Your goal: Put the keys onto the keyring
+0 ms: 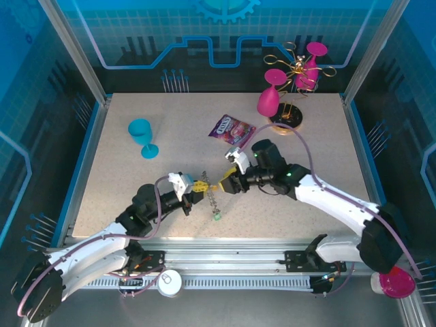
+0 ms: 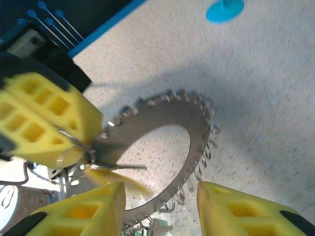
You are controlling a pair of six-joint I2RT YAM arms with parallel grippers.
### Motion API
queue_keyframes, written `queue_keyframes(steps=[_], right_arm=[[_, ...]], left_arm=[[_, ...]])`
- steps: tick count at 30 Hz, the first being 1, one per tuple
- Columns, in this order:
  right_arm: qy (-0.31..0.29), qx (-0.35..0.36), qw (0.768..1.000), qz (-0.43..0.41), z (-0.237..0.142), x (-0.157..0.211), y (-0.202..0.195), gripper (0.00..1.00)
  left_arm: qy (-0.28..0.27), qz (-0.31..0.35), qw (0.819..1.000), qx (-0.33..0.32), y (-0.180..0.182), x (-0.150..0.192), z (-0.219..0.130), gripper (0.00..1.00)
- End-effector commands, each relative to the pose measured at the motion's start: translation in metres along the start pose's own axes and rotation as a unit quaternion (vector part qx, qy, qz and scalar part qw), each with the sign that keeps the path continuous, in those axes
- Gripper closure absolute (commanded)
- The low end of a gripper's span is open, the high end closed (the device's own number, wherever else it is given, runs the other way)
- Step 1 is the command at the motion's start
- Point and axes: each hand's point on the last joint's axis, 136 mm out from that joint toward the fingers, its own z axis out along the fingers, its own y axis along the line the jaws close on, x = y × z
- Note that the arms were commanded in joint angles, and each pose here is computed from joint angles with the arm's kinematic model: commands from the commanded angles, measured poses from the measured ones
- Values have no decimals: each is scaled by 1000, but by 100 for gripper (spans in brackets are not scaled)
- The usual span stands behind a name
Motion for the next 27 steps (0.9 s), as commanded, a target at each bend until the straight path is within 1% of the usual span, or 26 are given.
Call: queue_keyframes(steps=[1,2,4,6,10,12,15,19,27], right_arm=[[-56,-17,990,-132,-30,-25,16,54],[-64,-24,986,-154,-32,-23,19,54],[-89,-67,968,-223,-36,-18,37,56],[-101,-83,959,-253,-36,-17,43,59],[-97,-95,955,-263,-33,-21,44,70],[-93,-112,952,-269,-31,-19,49,74],[-83,-137,946,-282,-27,-11,59,75],[-65,-152,943,-290,-20,-1,63,77],[-50,-133,945,-296,-7,2,57,77]], left_arm=[[-53,59,996,42,-16,-23,-2,100],[-55,65,995,45,-17,-24,-2,100],[-58,83,993,60,-23,-24,-1,100],[-57,97,991,72,-27,-23,-1,100],[-47,113,988,92,-32,-21,1,100],[-47,116,987,97,-34,-21,2,100],[-48,116,987,102,-35,-21,2,100],[-48,114,987,106,-36,-21,2,100],[-46,109,986,116,-39,-20,1,100]])
